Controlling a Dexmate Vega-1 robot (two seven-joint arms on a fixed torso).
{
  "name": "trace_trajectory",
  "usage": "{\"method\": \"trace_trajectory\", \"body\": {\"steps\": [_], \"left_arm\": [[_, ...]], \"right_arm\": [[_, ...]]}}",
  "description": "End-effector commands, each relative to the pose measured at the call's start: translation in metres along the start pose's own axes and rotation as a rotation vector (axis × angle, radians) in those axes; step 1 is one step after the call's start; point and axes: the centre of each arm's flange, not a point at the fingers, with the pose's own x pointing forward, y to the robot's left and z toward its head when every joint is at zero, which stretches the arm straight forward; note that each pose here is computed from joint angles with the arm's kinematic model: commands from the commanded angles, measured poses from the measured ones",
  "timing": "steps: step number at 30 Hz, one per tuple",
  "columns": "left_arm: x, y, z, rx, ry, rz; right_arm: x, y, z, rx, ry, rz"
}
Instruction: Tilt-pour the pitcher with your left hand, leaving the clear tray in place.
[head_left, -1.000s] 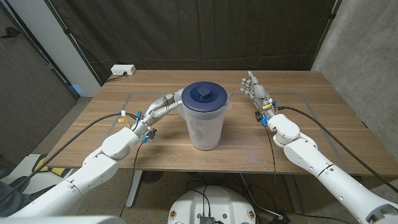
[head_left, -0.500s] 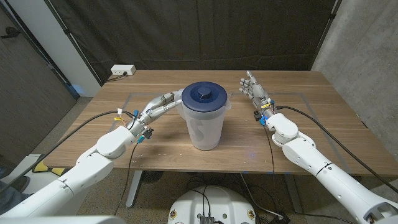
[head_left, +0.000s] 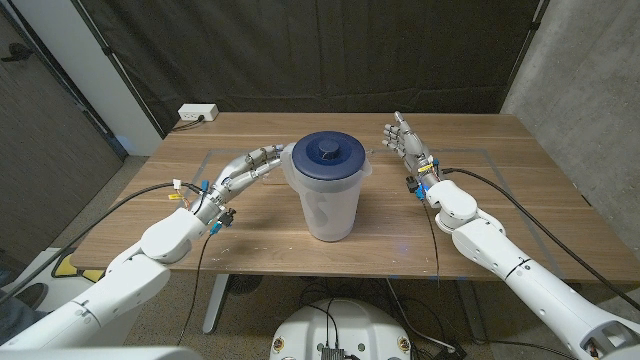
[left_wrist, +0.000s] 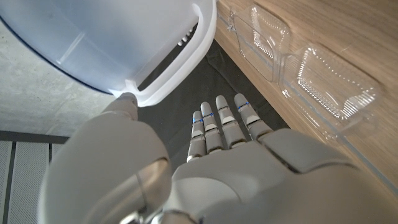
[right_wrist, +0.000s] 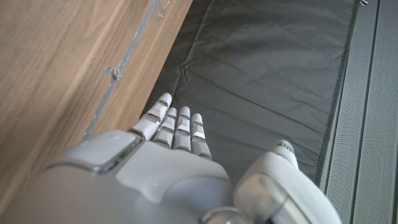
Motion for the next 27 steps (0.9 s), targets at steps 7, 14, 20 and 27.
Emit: {"method": "trace_trajectory", "body": {"steps": [7, 14, 20, 27], "left_arm": [[0.01, 0.038, 0.004, -0.041, -0.051, 0.179], [0.026, 0.048, 0.003, -0.084, -0.062, 0.24], [0.047, 0.049, -0.005, -0.142, -0.054, 0.253], [0.068, 0.049, -0.01, -0.149, -0.024, 0.304]], "right_arm": [[0.001, -0.026, 0.005, -0.011, -0.016, -0.017], [0.003, -0.049, 0.007, -0.016, -0.019, -0.011], [0.0, -0.069, 0.007, 0.004, -0.026, -0.025], [-0.002, -0.086, 0.009, 0.011, -0.006, -0.035]]}}
